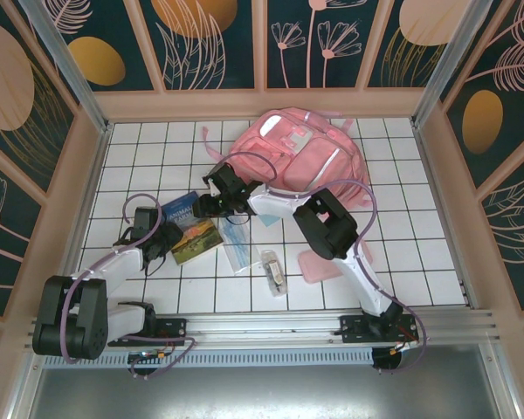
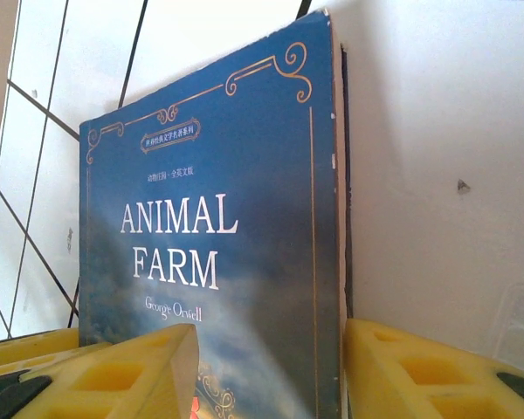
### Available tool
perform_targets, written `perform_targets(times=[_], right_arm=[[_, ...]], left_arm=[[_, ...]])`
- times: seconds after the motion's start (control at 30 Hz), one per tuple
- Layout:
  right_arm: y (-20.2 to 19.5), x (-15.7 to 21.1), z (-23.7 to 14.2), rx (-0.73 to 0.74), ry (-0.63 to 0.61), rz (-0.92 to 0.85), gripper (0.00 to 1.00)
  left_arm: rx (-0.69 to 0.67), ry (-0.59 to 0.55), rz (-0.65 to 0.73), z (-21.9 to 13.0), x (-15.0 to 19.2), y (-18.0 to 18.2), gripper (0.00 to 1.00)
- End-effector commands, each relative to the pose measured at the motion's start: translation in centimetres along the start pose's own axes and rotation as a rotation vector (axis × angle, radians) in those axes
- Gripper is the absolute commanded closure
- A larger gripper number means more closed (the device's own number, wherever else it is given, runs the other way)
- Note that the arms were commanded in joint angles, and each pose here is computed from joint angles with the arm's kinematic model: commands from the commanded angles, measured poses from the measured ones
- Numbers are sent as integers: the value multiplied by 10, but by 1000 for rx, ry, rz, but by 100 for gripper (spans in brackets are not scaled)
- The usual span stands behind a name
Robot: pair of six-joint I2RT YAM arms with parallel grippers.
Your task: Pack the student bag
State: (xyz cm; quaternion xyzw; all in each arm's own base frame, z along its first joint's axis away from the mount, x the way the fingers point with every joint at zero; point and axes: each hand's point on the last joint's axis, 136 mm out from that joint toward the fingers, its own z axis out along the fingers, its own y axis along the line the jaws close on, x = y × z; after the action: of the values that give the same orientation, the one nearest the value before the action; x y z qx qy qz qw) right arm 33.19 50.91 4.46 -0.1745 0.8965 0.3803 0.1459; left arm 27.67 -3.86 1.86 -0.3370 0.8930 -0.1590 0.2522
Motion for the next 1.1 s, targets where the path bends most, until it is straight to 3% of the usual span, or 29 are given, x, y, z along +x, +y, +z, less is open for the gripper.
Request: perform_targets(times=[0.0, 0.2, 0.63, 0.83, 0.9, 1.07], right_arm=[[36, 18, -18, -98, 61, -26, 53], [63, 6, -53, -144, 10, -79, 53], [41, 20, -24, -156, 84, 2, 61], [37, 15, -28, -168, 83, 33, 84], [41, 8, -34, -197, 74, 41, 100], [61, -13, -62, -299, 43, 39, 100]], left_arm=[[35, 115, -13, 4, 28, -1, 53], [8, 104, -21, 5, 27, 5, 52], [8, 103, -23, 4, 27, 4, 51], [7, 79, -20, 1, 20, 1, 50], [9, 47, -1, -3, 8, -6, 44], [18, -107, 47, -29, -47, -41, 14]])
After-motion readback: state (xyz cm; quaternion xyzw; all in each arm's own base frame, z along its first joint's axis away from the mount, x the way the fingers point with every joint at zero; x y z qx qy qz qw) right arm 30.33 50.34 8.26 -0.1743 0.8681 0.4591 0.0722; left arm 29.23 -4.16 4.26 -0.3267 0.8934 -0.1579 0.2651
